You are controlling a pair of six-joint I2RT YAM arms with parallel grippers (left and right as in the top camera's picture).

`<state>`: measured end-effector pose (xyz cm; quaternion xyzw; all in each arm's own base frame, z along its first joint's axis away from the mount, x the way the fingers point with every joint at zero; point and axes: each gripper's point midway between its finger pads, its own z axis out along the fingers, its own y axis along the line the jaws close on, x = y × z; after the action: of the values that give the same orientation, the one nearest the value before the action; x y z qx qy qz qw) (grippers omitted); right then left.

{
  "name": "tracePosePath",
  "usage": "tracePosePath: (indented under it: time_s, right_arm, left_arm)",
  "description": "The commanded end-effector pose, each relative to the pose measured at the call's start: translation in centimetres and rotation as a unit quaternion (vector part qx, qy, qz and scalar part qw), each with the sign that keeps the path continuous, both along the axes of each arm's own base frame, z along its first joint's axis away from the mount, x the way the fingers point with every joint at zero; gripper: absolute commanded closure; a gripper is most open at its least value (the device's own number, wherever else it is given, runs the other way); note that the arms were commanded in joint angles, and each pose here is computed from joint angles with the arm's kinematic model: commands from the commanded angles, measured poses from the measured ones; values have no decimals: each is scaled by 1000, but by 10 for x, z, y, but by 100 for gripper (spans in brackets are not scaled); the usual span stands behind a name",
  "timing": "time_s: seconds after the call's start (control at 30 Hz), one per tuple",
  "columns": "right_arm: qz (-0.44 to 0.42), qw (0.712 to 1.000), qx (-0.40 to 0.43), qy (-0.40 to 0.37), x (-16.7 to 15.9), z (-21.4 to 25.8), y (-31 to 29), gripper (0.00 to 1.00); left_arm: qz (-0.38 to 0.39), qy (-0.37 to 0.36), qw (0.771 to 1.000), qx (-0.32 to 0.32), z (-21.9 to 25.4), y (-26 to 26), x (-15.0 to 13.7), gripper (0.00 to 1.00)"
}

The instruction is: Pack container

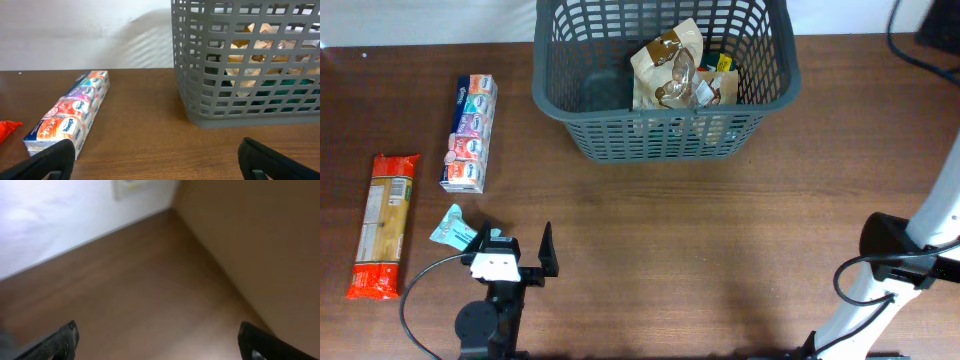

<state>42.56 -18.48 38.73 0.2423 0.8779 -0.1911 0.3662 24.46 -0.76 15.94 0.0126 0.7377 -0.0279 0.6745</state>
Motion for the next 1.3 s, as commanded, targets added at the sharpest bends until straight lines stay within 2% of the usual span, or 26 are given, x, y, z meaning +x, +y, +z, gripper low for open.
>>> tracePosePath:
  time_s: [0.0, 0.63, 0.83, 1.27]
  right_arm:
    - [-32, 999, -11, -2, -26, 13, -16, 0]
    - [-134, 991, 1, 25, -83, 4, -89, 1]
    - [-133, 991, 5, 32, -85, 1, -87, 1]
    - [-133, 991, 5, 32, -85, 1, -87, 1]
  left_arm:
    - [-1, -2, 1000, 3, -1, 0, 0, 1]
    - [-1, -2, 1000, 3, -1, 0, 0, 1]
    - [25, -4, 1000, 9, 0, 9, 0, 1]
    - [30, -14, 999, 9, 5, 11, 1, 1]
